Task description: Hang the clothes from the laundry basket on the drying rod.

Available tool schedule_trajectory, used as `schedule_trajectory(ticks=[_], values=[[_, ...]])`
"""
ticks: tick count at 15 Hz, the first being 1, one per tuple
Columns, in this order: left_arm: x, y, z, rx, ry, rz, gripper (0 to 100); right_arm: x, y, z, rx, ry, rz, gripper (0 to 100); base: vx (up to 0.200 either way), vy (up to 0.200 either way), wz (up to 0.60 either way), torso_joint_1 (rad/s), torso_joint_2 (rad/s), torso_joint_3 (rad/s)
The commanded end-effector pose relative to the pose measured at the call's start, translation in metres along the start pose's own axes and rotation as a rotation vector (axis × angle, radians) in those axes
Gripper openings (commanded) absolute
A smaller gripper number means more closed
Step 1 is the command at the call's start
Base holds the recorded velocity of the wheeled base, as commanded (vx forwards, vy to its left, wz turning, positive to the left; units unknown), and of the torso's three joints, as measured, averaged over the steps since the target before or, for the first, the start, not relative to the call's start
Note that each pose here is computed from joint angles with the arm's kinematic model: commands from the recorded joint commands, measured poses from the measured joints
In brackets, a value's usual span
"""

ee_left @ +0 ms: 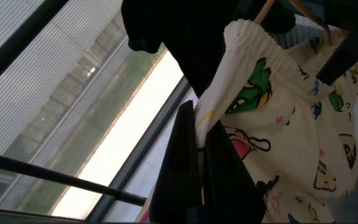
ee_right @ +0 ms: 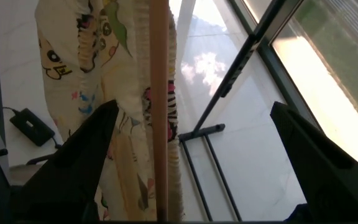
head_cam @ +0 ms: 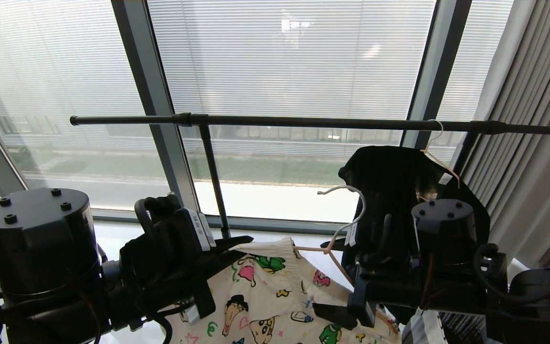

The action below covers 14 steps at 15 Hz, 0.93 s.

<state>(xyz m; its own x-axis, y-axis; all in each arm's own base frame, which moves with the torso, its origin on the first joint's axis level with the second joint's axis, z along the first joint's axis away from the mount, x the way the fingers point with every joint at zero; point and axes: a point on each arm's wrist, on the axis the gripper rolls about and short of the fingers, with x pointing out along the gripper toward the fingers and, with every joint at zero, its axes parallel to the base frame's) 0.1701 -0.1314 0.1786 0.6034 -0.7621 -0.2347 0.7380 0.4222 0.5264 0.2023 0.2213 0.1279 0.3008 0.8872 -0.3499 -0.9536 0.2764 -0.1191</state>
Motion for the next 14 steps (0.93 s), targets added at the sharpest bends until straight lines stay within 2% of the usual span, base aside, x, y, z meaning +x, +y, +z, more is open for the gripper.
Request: schedule_trajectory(ticks=[1,2,3,11,14], values=[[0.000,-0.001,0.001,0.002,-0.007,-0.005,0,0.003,-0.001,-0.005,0.014,0.016,0.001,100,0.000,0.000,0.00,0.000,0.00,0.000],[0.000,-0.001,0.001,0.002,-0.007,-0.005,0,0.003,-0.001,-0.005,0.017,0.016,0.001,100,0.000,0.000,0.00,0.000,0.00,0.000],[0.000,-0.001,0.001,0.002,-0.006,-0.004,0,0.003,-0.001,-0.004,0.018,0.014,0.001,0,0.000,0.000,0.00,0.000,0.00,0.000],[0.000,-0.003,0.001,0.003,-0.008,-0.012,0,0.001,-0.004,0.003,-0.024,-0.049,-0.044,0,0.000,0.000,0.00,0.000,0.00,0.000],[0.001,-0.004,0.000,-0.001,-0.004,-0.019,0,0.001,-0.004,0.006,-0.087,-0.076,-0.058,0,0.000,0.000,0.00,0.000,0.00,0.000]])
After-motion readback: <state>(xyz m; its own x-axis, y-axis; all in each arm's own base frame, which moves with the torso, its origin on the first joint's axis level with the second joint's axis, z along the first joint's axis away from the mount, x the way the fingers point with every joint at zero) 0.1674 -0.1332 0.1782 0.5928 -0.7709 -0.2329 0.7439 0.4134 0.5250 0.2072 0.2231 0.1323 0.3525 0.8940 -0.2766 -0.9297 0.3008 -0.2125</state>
